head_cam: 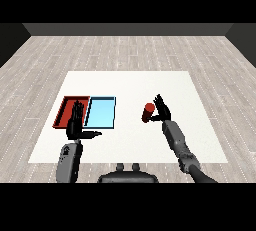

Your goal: Pick the red can and put it in the red box

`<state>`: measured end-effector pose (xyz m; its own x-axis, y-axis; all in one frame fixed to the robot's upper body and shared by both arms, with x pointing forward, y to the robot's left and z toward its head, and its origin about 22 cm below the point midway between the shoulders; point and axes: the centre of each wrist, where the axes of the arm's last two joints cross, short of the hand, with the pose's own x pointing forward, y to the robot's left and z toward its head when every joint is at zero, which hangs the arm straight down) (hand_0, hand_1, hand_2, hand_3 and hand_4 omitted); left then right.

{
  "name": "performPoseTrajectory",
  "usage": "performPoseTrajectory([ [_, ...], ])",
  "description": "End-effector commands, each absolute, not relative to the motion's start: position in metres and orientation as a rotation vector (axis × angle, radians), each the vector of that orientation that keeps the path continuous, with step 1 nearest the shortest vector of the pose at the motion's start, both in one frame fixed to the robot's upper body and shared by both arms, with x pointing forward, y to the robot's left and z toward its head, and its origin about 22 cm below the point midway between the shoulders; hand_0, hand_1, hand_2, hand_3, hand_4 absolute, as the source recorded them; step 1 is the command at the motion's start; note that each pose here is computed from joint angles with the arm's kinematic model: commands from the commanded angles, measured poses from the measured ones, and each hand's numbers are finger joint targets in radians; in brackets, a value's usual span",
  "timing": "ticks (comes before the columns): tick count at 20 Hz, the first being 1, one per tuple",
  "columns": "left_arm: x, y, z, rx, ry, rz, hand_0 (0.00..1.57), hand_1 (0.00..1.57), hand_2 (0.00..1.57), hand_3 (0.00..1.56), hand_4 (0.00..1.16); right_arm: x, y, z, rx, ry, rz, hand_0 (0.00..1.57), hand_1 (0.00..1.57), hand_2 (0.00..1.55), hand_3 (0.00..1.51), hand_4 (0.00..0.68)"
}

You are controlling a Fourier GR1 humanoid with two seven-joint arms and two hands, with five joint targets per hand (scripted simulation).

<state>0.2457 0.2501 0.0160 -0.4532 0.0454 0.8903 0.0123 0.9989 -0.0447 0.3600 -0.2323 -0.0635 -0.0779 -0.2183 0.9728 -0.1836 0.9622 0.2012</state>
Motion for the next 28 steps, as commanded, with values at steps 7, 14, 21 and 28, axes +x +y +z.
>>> performPoseTrajectory([
  [7, 0.250, 0.243, -0.007, -0.018, -2.032, 0.029, 0.00, 0.00, 0.00, 0.00, 0.00, 0.373, -0.201, -0.058, 0.337, -1.665, -0.027, 0.00, 0.00, 0.00, 0.00, 0.000],
  [14, 0.244, 0.239, 0.019, -0.035, -2.040, 0.046, 0.00, 0.00, 0.00, 0.00, 0.00, 0.357, -0.192, -0.080, 0.376, -1.613, 0.006, 0.00, 0.00, 0.00, 0.00, 0.000],
  [21, 0.249, 0.255, 0.018, -0.028, -2.070, 0.039, 0.00, 0.00, 0.00, 0.00, 0.00, 0.384, -0.181, -0.052, 0.348, -1.604, 0.008, 0.00, 0.00, 0.00, 0.00, 0.000],
  [28, 0.250, 0.256, 0.011, -0.003, -2.054, 0.054, 0.00, 0.00, 0.00, 0.00, 0.00, 0.369, -0.165, -0.071, 0.129, -1.584, -0.031, 1.26, 1.26, 1.32, 1.28, 0.269],
])
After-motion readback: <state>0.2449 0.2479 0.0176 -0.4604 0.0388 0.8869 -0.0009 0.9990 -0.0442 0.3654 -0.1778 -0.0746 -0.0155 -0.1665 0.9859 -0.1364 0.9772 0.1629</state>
